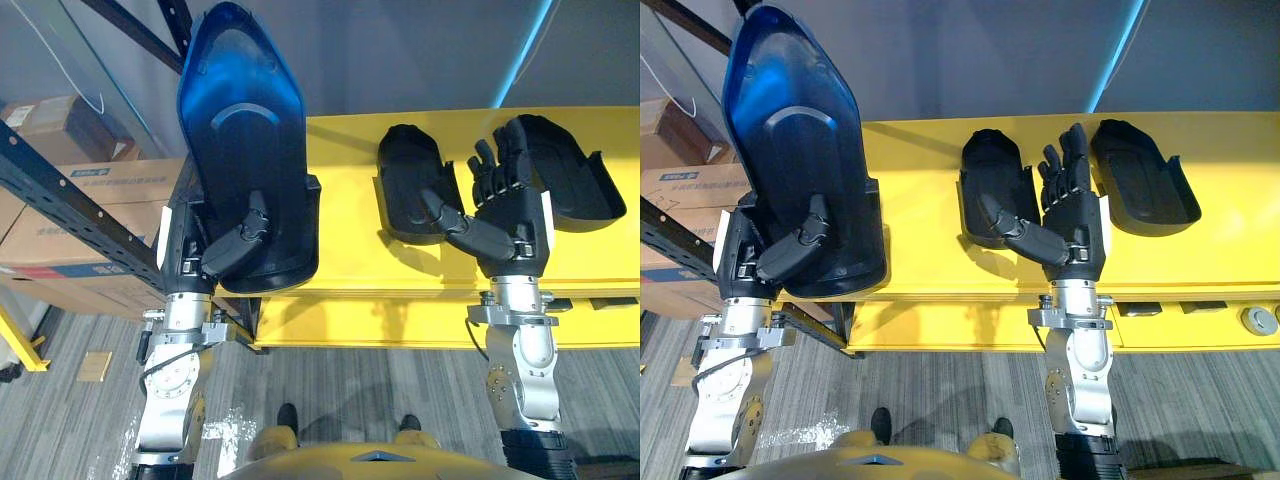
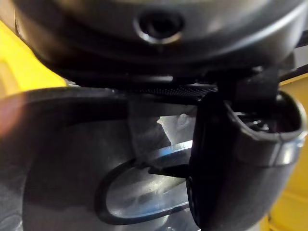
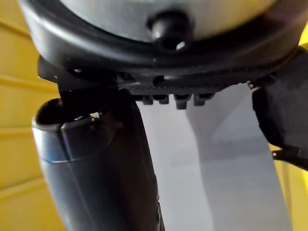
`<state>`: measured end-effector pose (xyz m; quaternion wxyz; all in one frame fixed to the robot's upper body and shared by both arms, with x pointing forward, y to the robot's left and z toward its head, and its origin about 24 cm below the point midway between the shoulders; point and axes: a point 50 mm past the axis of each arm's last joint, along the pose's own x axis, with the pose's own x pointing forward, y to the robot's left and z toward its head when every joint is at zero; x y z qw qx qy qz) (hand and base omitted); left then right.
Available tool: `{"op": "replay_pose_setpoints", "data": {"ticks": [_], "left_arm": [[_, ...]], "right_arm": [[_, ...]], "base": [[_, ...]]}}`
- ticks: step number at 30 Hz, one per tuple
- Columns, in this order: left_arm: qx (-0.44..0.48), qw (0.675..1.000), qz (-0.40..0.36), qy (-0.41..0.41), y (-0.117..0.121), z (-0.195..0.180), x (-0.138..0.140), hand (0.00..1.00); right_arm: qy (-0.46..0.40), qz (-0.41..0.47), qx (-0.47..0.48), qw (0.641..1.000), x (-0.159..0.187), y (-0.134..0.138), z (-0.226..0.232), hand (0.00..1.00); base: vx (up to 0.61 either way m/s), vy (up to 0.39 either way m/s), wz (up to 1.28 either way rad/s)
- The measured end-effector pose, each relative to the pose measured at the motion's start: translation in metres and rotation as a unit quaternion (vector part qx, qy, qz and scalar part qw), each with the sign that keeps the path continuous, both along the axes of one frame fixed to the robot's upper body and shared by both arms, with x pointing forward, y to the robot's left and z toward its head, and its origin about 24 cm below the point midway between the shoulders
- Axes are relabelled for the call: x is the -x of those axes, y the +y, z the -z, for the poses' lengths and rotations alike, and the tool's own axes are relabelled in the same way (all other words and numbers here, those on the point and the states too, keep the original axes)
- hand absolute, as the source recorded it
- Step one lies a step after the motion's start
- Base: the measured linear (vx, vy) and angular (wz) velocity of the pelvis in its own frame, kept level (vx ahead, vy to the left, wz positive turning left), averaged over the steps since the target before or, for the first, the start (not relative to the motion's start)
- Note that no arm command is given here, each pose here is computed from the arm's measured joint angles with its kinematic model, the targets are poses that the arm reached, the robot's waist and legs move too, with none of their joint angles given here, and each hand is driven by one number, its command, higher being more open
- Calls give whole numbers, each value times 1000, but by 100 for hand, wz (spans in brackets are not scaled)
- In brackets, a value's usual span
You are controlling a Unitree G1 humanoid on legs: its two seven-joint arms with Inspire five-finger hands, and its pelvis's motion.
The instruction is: Walk over and take three plastic housings, then place them on the shelf
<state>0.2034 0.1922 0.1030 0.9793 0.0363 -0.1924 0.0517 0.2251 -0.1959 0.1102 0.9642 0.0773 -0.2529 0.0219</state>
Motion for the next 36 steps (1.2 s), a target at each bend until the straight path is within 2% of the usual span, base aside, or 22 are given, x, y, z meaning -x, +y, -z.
{"op": "replay_pose_setpoints", "data": {"ticks": [7, 13, 18, 23, 33, 34, 36], "left_arm": [[-35, 997, -51, 47, 22, 6, -33, 0], [-47, 992, -60, 104, 34, 16, -74, 0], [8, 995, -21, 95, 28, 2, -104, 0], [19, 992, -28, 119, 33, 3, -118, 0], [9, 986, -53, 156, 46, -8, -135, 0], [9, 986, -54, 159, 47, -9, -136, 100], [7, 986, -55, 159, 48, -11, -138, 100]], "right_arm": [[9, -39, 2, 999, -2, 4, 1, 100], [13, -126, 52, 991, -11, 26, -4, 100], [-6, -160, 76, 984, -19, 32, -16, 100], [-28, -194, 103, 975, -27, 45, -30, 100], [-13, -187, 105, 977, -32, 45, -33, 100], [-16, -188, 106, 976, -32, 45, -34, 100], [-21, -190, 106, 976, -31, 47, -36, 100]], "base": [[-17, -5, -6], [-21, -3, -7], [-44, -3, 2], [-80, -18, 3], [-45, -17, 0], [0, 0, 0], [0, 0, 0]]}}
